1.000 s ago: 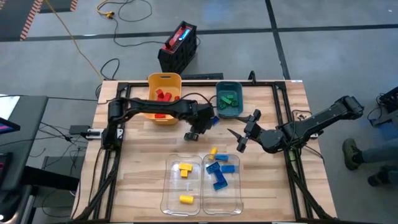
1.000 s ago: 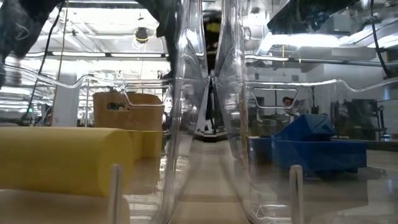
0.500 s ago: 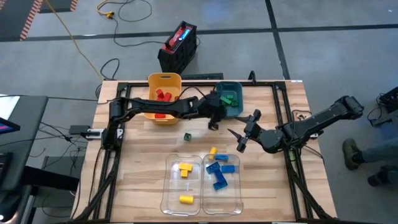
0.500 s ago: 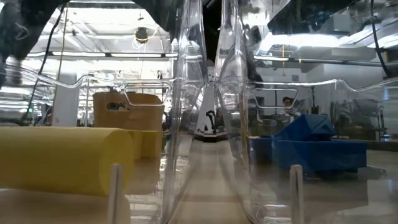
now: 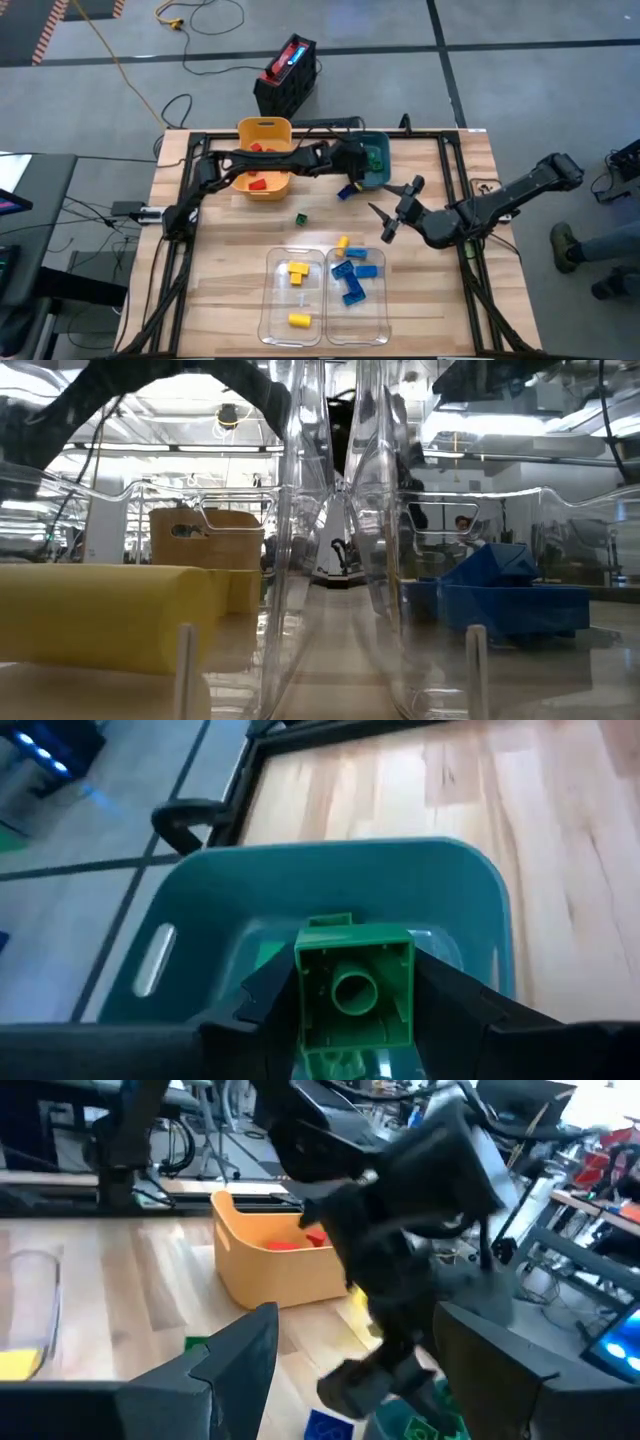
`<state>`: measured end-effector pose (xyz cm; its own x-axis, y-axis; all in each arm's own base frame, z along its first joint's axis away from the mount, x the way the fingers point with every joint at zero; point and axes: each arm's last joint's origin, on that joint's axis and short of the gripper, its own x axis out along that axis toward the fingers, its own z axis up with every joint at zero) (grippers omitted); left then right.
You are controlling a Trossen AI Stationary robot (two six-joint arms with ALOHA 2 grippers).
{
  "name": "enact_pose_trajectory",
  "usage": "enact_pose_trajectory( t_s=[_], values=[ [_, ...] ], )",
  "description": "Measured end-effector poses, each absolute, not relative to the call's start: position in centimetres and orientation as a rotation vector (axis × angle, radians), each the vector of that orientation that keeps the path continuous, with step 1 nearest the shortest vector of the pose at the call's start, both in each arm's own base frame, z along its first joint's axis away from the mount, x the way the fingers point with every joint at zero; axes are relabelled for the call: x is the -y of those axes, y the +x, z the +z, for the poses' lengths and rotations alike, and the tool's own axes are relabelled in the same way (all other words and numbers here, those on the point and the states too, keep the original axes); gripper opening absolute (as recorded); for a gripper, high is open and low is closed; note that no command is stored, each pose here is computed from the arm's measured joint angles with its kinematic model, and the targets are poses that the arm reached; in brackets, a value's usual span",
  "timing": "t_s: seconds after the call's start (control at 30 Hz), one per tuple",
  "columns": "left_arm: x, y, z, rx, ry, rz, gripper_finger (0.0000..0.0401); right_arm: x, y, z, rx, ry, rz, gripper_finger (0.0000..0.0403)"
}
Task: Sort blocks
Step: Put the green block into the blue bin, then put the blue game piece into the right transparent bin
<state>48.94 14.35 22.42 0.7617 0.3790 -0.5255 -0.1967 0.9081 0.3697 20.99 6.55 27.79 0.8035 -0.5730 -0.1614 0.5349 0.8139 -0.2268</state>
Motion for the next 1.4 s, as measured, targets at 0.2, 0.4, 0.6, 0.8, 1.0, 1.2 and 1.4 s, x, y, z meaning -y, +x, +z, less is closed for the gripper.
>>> enact_pose_trajectory(
  t_s=[0.2,0.4,0.6,0.8,1.0,1.2,1.4],
  values=[
    [-14.9,49.8,20.7,-0.721,0.245,0.323,0.0149,-6.9,20.8,27.8,-0.226,-0.188,-0.593,0.0282],
    [-15.0,50.0,20.1,-0.745,0.233,0.292,0.0185,-7.2,20.7,27.8,-0.231,-0.198,-0.579,0.0282],
    [-14.8,49.4,21.1,-0.787,0.297,0.307,0.0235,-7.1,20.7,27.8,-0.232,-0.198,-0.583,0.0282],
    [-13.3,48.5,24.5,-0.772,0.396,0.234,0.0233,-7.7,20.3,27.9,-0.222,-0.206,-0.589,0.0282],
    [-11.3,46.7,25.1,-0.791,0.387,0.135,0.0213,-8.8,17.9,28.9,-0.175,-0.212,-0.64,0.0282],
    [-8.1,43.7,25.0,-0.734,0.371,0.228,0.0193,-9.1,16.1,28.9,-0.163,-0.205,-0.676,0.0282],
    [-7.7,41.7,23.5,-0.765,0.173,0.337,0.0189,-8.9,15.9,29.1,-0.15,-0.187,-0.701,0.0282]
  ],
)
